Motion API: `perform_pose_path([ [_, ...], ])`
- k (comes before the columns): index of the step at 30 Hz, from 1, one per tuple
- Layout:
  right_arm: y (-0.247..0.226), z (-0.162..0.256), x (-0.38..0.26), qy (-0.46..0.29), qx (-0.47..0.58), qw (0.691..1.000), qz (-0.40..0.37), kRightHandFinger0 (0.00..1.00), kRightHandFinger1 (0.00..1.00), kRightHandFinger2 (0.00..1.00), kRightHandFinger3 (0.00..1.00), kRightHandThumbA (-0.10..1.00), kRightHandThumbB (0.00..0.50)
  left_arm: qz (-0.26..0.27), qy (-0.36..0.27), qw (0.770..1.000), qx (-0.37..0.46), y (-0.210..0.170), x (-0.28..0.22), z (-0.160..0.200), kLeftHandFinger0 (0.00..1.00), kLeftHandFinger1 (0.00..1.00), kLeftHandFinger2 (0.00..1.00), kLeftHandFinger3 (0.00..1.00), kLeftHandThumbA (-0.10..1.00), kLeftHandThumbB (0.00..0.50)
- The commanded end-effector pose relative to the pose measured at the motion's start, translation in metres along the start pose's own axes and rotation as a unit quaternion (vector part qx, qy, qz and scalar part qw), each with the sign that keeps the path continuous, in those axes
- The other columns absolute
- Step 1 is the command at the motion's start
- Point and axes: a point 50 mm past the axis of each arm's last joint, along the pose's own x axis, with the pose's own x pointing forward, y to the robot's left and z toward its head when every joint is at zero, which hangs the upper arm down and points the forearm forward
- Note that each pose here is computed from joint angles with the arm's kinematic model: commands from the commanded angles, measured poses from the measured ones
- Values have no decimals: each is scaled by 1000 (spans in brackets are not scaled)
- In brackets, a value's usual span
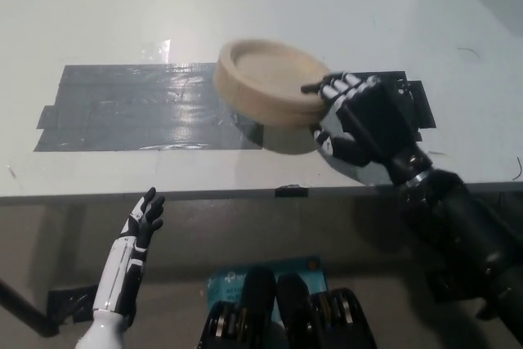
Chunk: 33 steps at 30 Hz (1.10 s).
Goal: A stack of plates is kept in the middle of the desk close to the robot and the robot grabs the stack with its right hand, picks it up and hands it to a person.
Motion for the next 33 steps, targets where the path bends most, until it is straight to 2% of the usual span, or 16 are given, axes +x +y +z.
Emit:
perform_pose_path([
  [1,-63,5,35,-27,7,995,-94,0,331,672,598,147,199,-4,-18,1000,-1,3,4,7,1000,1000,1000,1000,1000,0],
  [7,-80,10,39,-42,3,994,-103,0,289,613,551,161,236,-8,-18,1000,-1,3,4,8,1000,1000,1000,1000,1000,0],
  [10,-83,9,40,-43,-5,994,-100,0,239,547,483,194,231,-8,-17,1000,0,3,5,8,1000,1000,1000,1000,1000,0],
  [12,-83,7,43,-45,-14,994,-98,0,201,505,433,165,257,-8,-17,1000,2,3,5,9,1000,1000,1000,1000,1000,0],
  [16,-79,0,50,-45,-33,995,-81,0,141,455,370,152,273,-9,-16,1000,1,1,3,7,1000,1000,1000,1000,1000,0],
  [21,-72,-2,47,-42,-41,996,-66,0,134,448,344,137,272,-10,-9,1000,-1,-2,-5,4,1000,1000,1000,1000,1000,0],
  [24,-64,-2,53,-43,-44,996,-59,0,121,426,286,119,290,-7,-2,1000,-1,-1,-11,1,1000,1000,1000,1000,1000,0],
  [28,-63,-10,65,-39,-58,995,-69,0,88,399,261,112,265,-8,0,1000,1,-1,-13,2,1000,1000,1000,1000,1000,0],
  [32,-67,-19,78,-30,-75,994,-67,0,133,465,294,152,260,-8,0,1000,0,-2,-14,0,1000,1000,1000,1000,1000,0],
  [33,-70,-23,85,-27,-82,994,-74,0,146,473,296,121,268,-8,0,1000,2,-1,-13,0,1000,1000,1000,1000,1000,0],
])
